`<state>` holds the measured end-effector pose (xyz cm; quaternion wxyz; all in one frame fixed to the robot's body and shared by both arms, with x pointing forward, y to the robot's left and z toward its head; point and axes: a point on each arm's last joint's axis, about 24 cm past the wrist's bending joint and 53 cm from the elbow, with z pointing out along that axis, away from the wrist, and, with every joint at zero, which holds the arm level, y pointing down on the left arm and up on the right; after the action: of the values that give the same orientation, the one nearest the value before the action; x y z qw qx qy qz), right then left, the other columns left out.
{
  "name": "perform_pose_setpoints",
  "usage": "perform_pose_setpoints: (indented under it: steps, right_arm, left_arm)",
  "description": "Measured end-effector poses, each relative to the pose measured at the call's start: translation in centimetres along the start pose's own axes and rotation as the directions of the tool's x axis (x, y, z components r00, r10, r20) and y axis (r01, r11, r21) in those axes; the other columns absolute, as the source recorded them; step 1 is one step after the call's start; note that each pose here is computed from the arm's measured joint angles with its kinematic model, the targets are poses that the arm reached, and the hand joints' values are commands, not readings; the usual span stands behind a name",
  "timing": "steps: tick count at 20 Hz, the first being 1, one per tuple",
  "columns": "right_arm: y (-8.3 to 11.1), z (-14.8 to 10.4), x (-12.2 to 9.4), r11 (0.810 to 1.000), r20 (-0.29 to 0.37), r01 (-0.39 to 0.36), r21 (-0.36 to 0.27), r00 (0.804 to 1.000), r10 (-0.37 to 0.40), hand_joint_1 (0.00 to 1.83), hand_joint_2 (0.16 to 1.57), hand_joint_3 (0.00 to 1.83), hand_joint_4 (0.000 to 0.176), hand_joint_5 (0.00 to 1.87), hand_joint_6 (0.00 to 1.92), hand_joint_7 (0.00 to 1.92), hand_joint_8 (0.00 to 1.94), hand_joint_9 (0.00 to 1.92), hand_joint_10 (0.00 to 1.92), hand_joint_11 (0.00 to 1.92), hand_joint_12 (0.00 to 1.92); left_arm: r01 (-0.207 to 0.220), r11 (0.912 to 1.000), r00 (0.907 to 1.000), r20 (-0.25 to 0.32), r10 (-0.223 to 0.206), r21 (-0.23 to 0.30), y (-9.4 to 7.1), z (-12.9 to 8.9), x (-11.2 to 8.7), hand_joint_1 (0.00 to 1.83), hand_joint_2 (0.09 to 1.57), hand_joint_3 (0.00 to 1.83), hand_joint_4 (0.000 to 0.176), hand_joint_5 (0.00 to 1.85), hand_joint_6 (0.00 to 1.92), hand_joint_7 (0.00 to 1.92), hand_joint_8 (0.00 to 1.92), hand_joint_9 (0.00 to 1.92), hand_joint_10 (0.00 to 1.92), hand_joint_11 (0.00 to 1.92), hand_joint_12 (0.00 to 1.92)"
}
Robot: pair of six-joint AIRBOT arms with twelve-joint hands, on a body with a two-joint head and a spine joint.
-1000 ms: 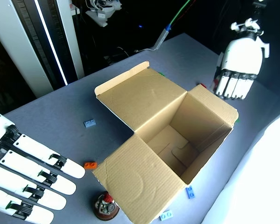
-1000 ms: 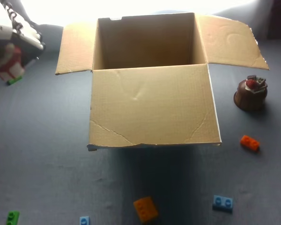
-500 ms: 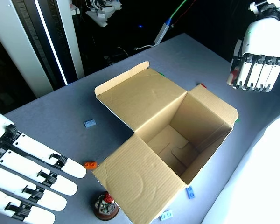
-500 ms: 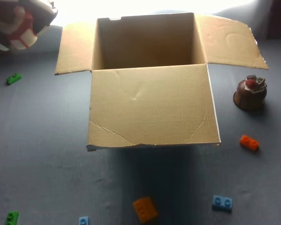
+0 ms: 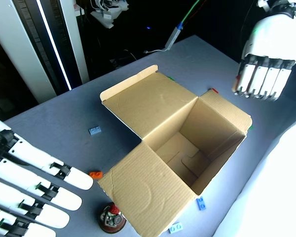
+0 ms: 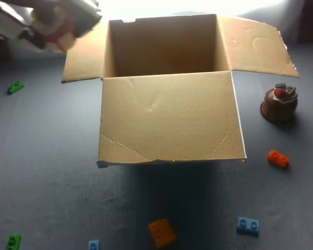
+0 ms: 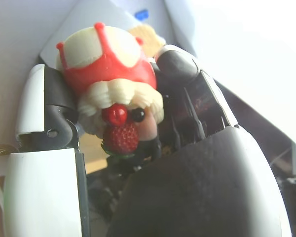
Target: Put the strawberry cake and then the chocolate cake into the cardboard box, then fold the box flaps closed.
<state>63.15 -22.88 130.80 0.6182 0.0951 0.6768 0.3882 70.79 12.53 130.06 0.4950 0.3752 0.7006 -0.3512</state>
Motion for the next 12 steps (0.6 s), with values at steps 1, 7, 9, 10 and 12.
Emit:
perform_pose_setpoints:
  steps: [1,7,9,10,12]
  right_arm:
    - [-0.1,0.0,0.2,1.000,-0.003,0.002,0.003,1.000,-0.002,1.09,1.02,0.00,0.022,0.09,0.00,0.11,0.00,0.09,0.00,0.00,0.28]
    - [-0.4,0.1,1.1,1.000,-0.029,0.009,0.011,1.000,-0.009,1.07,1.03,0.00,0.018,0.09,0.01,0.11,0.00,0.09,0.00,0.00,0.38]
    - [-0.7,0.1,1.4,1.000,-0.038,0.013,0.018,0.999,-0.013,1.07,1.02,0.00,0.017,0.09,0.00,0.12,0.00,0.09,0.00,0.00,0.38]
    - [-0.7,0.1,1.5,1.000,-0.042,0.013,0.020,0.999,-0.012,1.04,1.03,0.00,0.015,0.07,0.00,0.11,0.00,0.08,0.00,0.00,0.36]
    - [-0.8,0.1,1.6,1.000,-0.045,0.009,0.024,0.999,-0.008,1.04,1.03,0.00,0.012,0.07,0.00,0.10,0.00,0.08,0.00,0.00,0.34]
  left_arm:
    - [-0.011,0.9999,0.9999,0.002,0.011,0.012,-0.5,0.4,-0.3,1.27,1.36,0.00,0.000,0.55,1.50,0.48,1.77,0.56,1.86,0.49,1.92]
    - [-0.077,0.9958,0.9968,-0.017,0.078,0.049,-2.6,3.0,-1.1,1.27,1.36,0.00,0.000,0.56,1.51,0.46,1.77,0.56,1.86,0.45,1.92]
    - [-0.096,0.9925,0.9950,-0.021,0.098,0.076,-3.8,4.2,-1.5,1.08,1.37,0.00,0.000,0.59,1.52,0.51,1.83,0.48,1.92,0.49,1.92]
    - [-0.100,0.9912,0.9945,-0.023,0.103,0.087,-4.3,4.6,-1.6,1.23,1.36,0.02,0.000,0.56,1.51,0.46,1.81,0.53,1.88,0.49,1.92]
    - [-0.115,0.9882,0.9925,-0.030,0.119,0.101,-5.0,5.4,-1.7,1.26,1.35,0.01,0.000,0.56,1.49,0.46,1.80,0.55,1.87,0.48,1.92]
